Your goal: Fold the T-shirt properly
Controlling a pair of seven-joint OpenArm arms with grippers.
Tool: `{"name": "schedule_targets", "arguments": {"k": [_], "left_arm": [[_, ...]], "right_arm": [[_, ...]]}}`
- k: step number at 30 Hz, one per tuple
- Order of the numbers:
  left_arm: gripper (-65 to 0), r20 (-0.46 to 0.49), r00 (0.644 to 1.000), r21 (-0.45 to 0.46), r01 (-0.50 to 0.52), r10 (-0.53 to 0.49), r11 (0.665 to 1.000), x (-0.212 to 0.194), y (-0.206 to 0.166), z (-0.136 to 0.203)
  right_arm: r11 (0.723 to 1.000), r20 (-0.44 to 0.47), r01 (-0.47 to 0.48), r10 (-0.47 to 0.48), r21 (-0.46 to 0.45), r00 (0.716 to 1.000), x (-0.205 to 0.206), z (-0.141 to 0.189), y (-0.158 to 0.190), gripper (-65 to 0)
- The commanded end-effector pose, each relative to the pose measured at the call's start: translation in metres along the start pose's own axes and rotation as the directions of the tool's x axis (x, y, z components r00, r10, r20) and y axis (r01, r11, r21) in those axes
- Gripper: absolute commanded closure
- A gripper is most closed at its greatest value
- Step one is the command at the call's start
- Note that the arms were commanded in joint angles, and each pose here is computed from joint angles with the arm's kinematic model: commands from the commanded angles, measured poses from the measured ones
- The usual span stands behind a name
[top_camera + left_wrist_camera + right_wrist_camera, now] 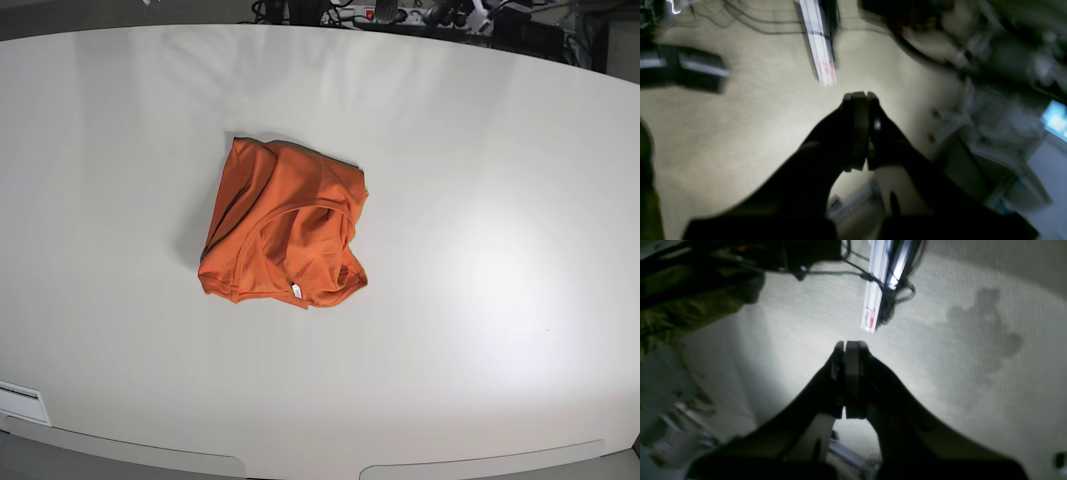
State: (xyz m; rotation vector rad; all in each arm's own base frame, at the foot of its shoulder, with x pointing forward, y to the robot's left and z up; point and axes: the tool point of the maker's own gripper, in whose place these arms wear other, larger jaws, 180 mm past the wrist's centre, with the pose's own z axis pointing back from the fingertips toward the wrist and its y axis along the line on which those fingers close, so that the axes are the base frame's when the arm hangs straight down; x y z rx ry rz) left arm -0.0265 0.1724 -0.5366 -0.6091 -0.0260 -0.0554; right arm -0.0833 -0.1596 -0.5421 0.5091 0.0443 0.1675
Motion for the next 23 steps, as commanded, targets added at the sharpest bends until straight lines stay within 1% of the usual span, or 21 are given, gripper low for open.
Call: {"name": "schedule_targets", "arguments": {"k": [1,4,6,8,10,11,13,16,18,23], "left_arm": [[0.0,0.016,1.000,0.004,0.002,-0.002,1.000,0.004,0.003,-0.007],[0.0,0.061,0.998,0.035,-0.011,0.009,0.999,0.018,0.011,-0.038],[0.0,0.088,0.996,0.124,-0.035,0.024,0.992,0.025,0.025,-0.057],[0.0,0.137,0.990,0.219,-0.051,0.021,0.974,0.032,0.036,-0.072],[0.0,0.180,0.984,0.285,-0.042,-0.011,0.958,0.036,0.039,-0.084],[0.0,0.178,0.984,0.309,-0.033,-0.024,0.950,0.035,0.039,-0.090],[0.0,0.140,0.989,0.342,-0.005,-0.046,0.940,0.028,0.036,-0.098],[0.0,0.124,0.991,0.371,-0.008,-0.041,0.929,0.022,0.033,-0.104],[0.0,0.123,0.992,0.367,-0.017,-0.031,0.930,0.021,0.029,-0.107],[0.0,0.106,0.993,0.350,0.005,-0.045,0.937,0.019,0.022,-0.112]], "right_arm": [[1.000,0.011,-0.007,0.007,-0.013,1.000,0.007,-0.004,-0.006,0.0],[0.998,0.038,-0.019,0.022,-0.064,0.999,0.034,-0.030,-0.016,0.0],[0.995,0.062,-0.040,0.045,-0.093,0.997,0.051,-0.046,-0.016,0.0],[0.991,0.077,-0.077,0.086,-0.113,0.993,0.066,-0.062,-0.011,0.0],[0.984,0.061,-0.128,0.136,-0.125,0.989,0.076,-0.078,-0.002,0.0],[0.979,0.047,-0.151,0.159,-0.136,0.986,0.080,-0.084,0.002,0.0],[0.969,0.030,-0.185,0.192,-0.164,0.981,0.086,-0.092,0.007,0.0],[0.964,0.054,-0.182,0.195,-0.194,0.979,0.096,-0.097,0.013,0.0],[0.967,0.075,-0.177,0.193,-0.183,0.978,0.100,-0.101,0.021,0.0],[0.975,0.081,-0.169,0.182,-0.143,0.980,0.099,-0.110,0.042,0.0]]}}
